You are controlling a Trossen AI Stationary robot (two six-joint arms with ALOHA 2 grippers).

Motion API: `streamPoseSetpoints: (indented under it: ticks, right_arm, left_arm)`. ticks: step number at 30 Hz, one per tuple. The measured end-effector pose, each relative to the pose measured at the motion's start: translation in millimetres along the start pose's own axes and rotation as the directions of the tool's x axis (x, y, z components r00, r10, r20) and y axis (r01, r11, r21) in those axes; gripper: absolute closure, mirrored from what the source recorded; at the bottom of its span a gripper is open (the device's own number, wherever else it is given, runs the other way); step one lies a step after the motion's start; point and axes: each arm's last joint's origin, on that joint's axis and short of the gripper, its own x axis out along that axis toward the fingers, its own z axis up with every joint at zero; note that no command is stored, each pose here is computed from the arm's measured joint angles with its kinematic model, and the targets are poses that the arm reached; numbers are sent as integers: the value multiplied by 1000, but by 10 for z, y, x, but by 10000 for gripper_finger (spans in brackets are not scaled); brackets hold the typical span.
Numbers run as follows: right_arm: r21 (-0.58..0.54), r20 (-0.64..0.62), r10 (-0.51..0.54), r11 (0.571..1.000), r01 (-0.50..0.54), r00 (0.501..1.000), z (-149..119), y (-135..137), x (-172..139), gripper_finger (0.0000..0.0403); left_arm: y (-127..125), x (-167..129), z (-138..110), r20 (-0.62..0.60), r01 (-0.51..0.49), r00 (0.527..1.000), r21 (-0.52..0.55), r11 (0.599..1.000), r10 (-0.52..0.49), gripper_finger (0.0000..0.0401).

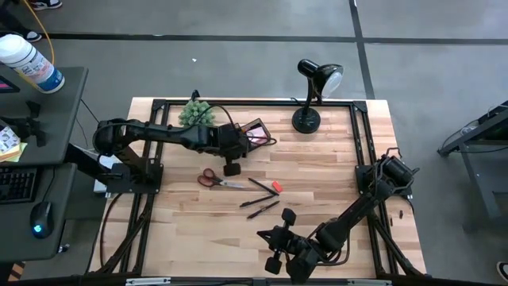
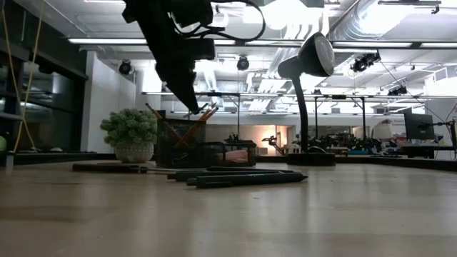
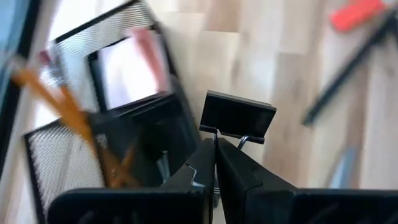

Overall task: Pick and place office supplies into organizer
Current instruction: Put the black binder clip into the black desk organizer

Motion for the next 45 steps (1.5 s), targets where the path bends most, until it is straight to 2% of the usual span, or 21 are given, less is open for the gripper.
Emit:
streamPoseSetpoints:
  ticks: [3,6,10,18,23,28,45]
  right_arm:
    - [-14,1,-1,1000,1,1000,0,0,-1,401]
    - [-17,1,-1,1000,1,1000,0,0,-1,399]
    - [-26,1,-1,1000,1,1000,0,0,-1,401]
    - [-28,10,-4,1000,4,1000,7,3,-1,402]
    - [-18,23,-7,1000,7,1000,17,8,-1,399]
    - [-11,29,-4,1000,4,1000,24,13,-1,401]
    - [-2,35,-1,1000,1,999,31,19,-1,401]
  left_arm:
    - [17,-1,9,8,-57,998,-77,995,58,401]
    - [30,-2,17,13,-99,995,-111,989,101,401]
    - [23,52,21,8,-113,993,-143,983,115,401]
    - [-58,391,-76,-127,-124,987,-221,967,98,401]
    - [-62,455,-150,-203,-189,968,-213,959,146,401]
    - [-45,452,-149,-200,-247,958,-225,942,204,401]
    - [-29,454,-126,-177,-289,952,-254,923,249,401]
